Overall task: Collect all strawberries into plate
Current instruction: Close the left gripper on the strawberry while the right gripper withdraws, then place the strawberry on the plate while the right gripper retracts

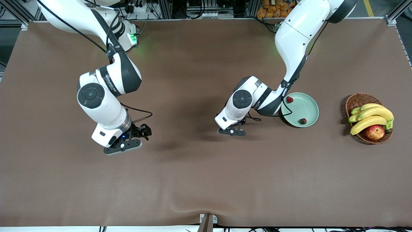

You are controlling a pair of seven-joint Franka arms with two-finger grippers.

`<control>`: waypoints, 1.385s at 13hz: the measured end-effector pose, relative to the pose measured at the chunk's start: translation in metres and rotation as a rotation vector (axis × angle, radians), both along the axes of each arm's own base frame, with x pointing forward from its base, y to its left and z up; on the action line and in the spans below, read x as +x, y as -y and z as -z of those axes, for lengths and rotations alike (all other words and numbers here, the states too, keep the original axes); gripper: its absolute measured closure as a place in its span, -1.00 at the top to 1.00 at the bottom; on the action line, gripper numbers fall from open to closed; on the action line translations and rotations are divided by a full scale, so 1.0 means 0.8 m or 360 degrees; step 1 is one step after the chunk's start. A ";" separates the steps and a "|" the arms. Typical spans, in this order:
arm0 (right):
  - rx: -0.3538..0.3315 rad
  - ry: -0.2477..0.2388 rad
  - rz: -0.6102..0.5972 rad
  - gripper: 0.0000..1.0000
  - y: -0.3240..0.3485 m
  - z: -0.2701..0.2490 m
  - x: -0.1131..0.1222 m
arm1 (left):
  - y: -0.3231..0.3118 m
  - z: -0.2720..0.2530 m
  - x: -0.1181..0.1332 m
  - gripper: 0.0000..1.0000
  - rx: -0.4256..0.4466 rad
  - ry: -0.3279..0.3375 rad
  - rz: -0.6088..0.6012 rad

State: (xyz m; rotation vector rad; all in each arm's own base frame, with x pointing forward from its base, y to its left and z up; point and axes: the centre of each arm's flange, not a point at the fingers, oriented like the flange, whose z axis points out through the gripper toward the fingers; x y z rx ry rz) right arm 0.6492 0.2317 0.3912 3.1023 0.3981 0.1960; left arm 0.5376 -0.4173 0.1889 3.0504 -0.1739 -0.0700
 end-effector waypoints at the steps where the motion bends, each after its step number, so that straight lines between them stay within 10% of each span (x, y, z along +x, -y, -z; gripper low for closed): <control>1: -0.0004 -0.0008 0.0005 1.00 0.003 -0.001 0.000 | 0.001 0.001 0.000 0.43 -0.0001 0.0000 -0.0004; 16: 0.0008 -0.0053 0.0077 1.00 0.034 0.012 0.004 | 0.008 0.004 -0.004 0.11 0.0001 -0.0006 -0.0031; 18: 0.0008 -0.0053 0.0077 1.00 0.034 0.012 0.004 | 0.009 0.004 -0.005 -0.22 0.0001 -0.0006 -0.0028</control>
